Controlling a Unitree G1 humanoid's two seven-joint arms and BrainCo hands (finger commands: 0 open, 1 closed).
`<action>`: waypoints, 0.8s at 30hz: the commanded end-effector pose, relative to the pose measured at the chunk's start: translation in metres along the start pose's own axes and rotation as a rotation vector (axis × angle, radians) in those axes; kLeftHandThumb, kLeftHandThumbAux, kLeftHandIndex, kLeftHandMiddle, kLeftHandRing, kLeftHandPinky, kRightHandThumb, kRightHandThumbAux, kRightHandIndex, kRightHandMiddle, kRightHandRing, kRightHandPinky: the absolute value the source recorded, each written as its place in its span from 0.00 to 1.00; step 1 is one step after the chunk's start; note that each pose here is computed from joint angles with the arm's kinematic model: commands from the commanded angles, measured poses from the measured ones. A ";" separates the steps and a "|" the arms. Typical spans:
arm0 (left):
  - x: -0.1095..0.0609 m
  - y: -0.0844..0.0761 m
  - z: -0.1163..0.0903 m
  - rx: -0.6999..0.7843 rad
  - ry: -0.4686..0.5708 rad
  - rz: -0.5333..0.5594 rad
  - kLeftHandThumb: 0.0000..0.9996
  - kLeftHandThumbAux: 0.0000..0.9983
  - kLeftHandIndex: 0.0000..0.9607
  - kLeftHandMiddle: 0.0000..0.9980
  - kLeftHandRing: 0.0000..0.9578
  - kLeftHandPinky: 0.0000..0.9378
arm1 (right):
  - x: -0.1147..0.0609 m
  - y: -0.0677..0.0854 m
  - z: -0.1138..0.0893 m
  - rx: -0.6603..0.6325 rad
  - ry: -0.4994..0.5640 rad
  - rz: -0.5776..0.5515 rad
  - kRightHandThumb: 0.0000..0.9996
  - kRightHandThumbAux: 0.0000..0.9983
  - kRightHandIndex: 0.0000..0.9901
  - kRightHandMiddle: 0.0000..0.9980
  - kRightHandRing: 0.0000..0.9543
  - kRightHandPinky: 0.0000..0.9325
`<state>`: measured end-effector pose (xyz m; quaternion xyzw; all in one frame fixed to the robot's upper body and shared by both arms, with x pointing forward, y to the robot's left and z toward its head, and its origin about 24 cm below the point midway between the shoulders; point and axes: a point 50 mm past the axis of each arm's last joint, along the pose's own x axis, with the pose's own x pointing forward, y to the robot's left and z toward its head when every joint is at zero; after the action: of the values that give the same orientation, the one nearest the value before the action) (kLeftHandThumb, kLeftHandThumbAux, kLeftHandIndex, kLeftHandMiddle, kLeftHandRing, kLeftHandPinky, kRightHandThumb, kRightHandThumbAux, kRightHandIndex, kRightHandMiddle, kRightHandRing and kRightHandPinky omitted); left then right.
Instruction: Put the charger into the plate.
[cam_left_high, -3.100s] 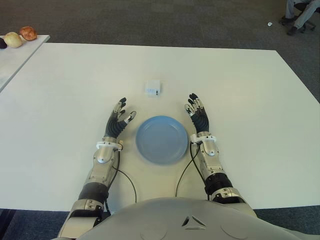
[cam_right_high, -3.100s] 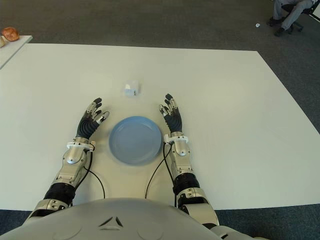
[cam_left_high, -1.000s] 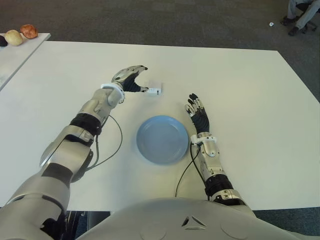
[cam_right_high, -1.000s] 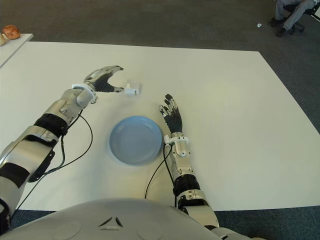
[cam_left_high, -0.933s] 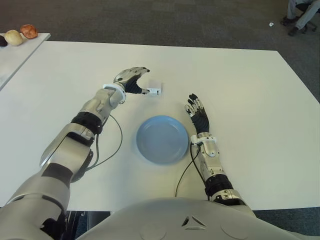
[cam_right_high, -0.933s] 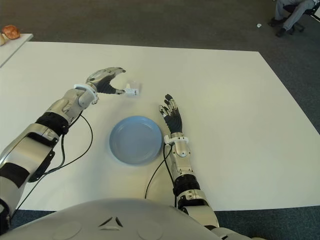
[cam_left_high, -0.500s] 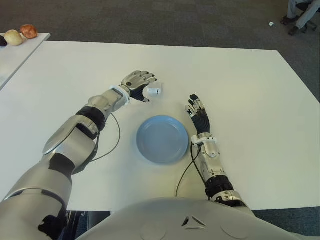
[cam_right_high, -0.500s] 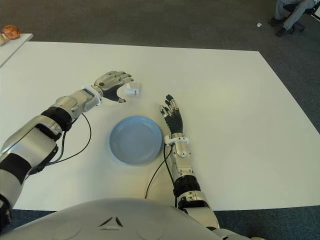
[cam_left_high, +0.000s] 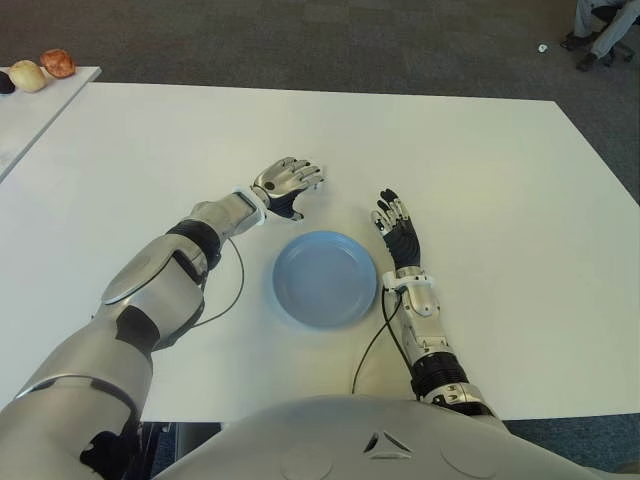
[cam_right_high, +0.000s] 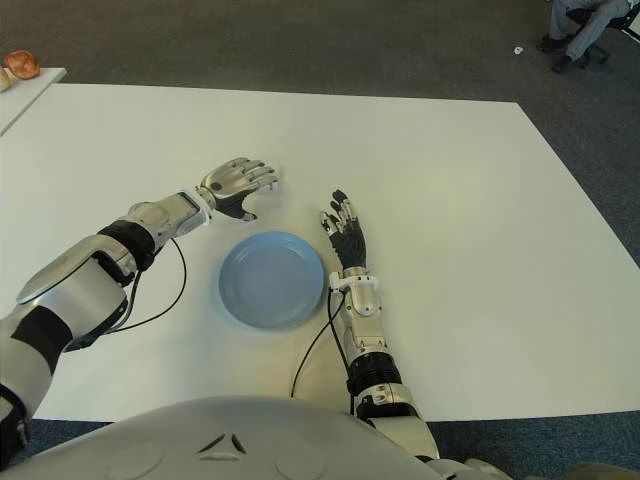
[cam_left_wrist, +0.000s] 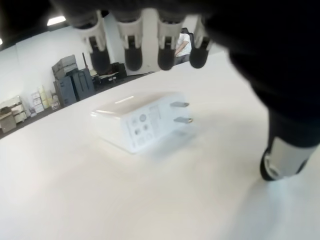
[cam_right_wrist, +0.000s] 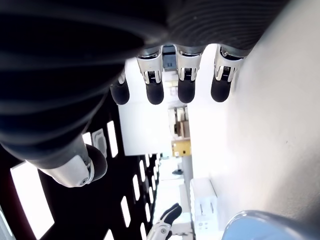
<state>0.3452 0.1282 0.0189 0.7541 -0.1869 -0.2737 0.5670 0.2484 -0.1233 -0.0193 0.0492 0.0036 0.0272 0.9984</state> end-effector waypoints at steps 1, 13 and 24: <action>-0.003 -0.016 0.012 0.013 -0.038 -0.069 0.00 0.56 0.00 0.00 0.00 0.00 | -0.015 0.004 -0.020 0.031 0.110 -0.018 0.02 0.59 0.04 0.09 0.06 0.07; -0.003 -0.028 0.024 -0.029 -0.021 -0.120 0.00 0.53 0.00 0.00 0.00 0.00 | -0.020 0.002 -0.020 0.032 0.108 -0.015 0.02 0.59 0.04 0.09 0.07 0.07; -0.004 -0.039 0.031 -0.129 0.029 -0.202 0.00 0.50 0.00 0.00 0.00 0.00 | -0.023 -0.001 -0.018 0.030 0.099 -0.019 0.01 0.58 0.04 0.08 0.06 0.06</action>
<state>0.3346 0.1129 -0.0040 0.7382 -0.1371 -0.2951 0.5909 0.2394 -0.1265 -0.0190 0.0506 0.0016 0.0269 0.9984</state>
